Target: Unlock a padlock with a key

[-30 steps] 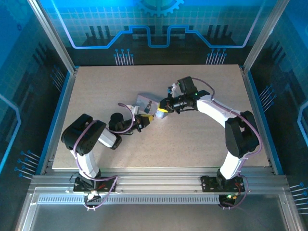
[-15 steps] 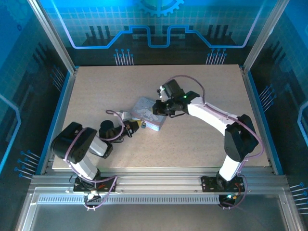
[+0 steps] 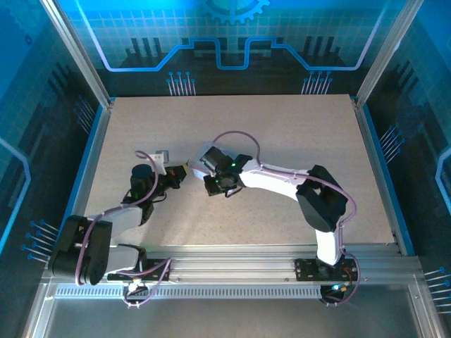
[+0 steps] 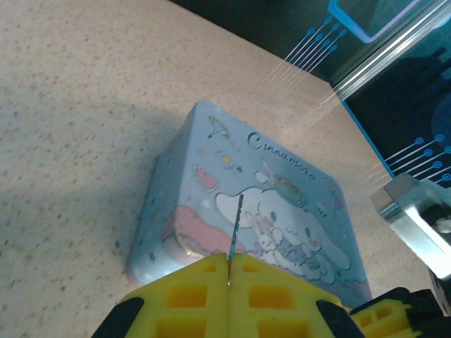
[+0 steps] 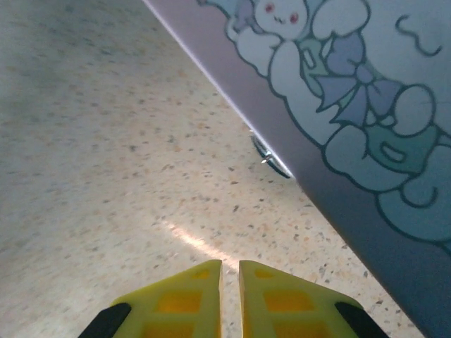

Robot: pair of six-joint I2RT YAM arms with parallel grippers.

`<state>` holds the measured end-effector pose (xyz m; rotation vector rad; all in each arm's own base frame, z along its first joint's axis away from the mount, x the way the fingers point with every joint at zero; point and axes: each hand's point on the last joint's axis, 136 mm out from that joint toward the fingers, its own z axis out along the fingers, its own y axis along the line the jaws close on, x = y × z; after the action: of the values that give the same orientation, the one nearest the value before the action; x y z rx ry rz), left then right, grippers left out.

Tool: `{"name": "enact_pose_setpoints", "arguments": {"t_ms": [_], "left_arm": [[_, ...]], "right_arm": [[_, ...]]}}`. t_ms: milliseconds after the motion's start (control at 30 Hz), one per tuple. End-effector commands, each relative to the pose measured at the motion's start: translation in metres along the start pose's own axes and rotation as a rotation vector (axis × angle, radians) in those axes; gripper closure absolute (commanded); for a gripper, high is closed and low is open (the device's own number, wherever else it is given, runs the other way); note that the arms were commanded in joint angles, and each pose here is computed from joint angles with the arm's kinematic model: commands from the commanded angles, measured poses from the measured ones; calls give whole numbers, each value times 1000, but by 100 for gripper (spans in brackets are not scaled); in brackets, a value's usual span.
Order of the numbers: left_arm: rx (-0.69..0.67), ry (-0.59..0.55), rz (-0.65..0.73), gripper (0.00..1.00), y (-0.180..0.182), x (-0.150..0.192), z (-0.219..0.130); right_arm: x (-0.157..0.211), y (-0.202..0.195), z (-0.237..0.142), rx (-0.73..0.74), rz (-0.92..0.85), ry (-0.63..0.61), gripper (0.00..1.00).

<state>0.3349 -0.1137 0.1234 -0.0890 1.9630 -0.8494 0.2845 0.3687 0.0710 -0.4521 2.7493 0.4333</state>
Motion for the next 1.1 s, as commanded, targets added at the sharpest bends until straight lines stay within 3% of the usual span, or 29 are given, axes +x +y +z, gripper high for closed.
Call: {"name": "enact_pose_setpoints", "arguments": {"t_ms": [0, 233, 367, 467, 533, 667, 1067], "left_arm": [[-37, 40, -8, 100, 8, 12, -6], [-16, 47, 3, 100, 1, 16, -16], [-7, 45, 12, 100, -4, 15, -20], [-3, 44, 16, 100, -5, 15, -22], [0, 42, 16, 100, -6, 16, -24], [13, 44, 22, 100, -9, 18, -28], [35, 55, 59, 100, -19, 21, -40]], "right_arm": [[-8, -20, 4, 145, 33, -40, 86], [-23, -68, 9, 214, 109, -68, 85], [-38, -71, 4, 178, 103, -113, 83], [-37, -62, 1, 183, 63, -135, 73], [-31, -58, 6, 204, 52, -131, 60], [-26, -54, 18, 218, 73, -146, 49], [-40, -62, 34, 334, 113, -232, 47]]}}
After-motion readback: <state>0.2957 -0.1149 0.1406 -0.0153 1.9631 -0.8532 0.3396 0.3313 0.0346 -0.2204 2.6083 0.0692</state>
